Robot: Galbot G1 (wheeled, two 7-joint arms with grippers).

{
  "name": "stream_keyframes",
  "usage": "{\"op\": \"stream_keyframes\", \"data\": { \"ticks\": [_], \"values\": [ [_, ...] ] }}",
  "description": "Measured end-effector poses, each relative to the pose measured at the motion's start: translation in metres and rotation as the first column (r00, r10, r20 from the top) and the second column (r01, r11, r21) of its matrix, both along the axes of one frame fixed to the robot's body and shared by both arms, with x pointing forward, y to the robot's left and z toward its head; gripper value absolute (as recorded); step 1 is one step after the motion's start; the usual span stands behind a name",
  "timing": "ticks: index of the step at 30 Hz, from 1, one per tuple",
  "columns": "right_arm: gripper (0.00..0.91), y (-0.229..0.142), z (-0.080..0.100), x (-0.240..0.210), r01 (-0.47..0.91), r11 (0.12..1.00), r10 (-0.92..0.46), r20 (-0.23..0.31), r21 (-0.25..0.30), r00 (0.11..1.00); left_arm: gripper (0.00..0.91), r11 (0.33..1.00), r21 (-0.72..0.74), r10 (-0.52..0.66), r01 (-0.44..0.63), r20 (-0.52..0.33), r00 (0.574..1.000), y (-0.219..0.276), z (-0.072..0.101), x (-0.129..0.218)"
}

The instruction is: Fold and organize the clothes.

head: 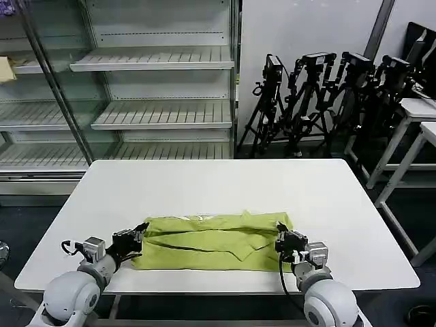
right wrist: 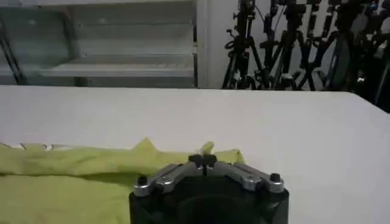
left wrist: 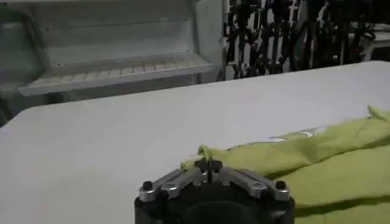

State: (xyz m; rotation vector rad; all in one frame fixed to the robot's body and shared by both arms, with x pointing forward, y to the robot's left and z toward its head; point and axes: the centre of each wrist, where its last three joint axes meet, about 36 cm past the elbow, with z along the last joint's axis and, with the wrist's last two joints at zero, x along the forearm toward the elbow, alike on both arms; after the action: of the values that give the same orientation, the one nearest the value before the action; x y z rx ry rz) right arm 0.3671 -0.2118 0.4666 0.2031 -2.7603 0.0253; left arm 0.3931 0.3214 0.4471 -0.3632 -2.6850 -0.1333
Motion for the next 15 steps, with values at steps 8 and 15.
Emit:
{"op": "stream_keyframes", "data": {
  "ticks": [8,15],
  "values": [
    [0.0,-0.0013,0.0004,-0.0059,-0.002,1.0,0.002,-0.002,-0.008,1.0,0.01,1.0,0.003,-0.002,0.002,-0.007,1.0,-0.0006,-0.0024,-0.0033],
    [0.0,-0.0015,-0.0016,-0.0064,0.0,1.0,0.0,-0.006,-0.014,1.0,0.01,1.0,0.004,-0.003,0.003,-0.01,1.0,-0.0001,-0.0022,-0.0066]
  ]
}}
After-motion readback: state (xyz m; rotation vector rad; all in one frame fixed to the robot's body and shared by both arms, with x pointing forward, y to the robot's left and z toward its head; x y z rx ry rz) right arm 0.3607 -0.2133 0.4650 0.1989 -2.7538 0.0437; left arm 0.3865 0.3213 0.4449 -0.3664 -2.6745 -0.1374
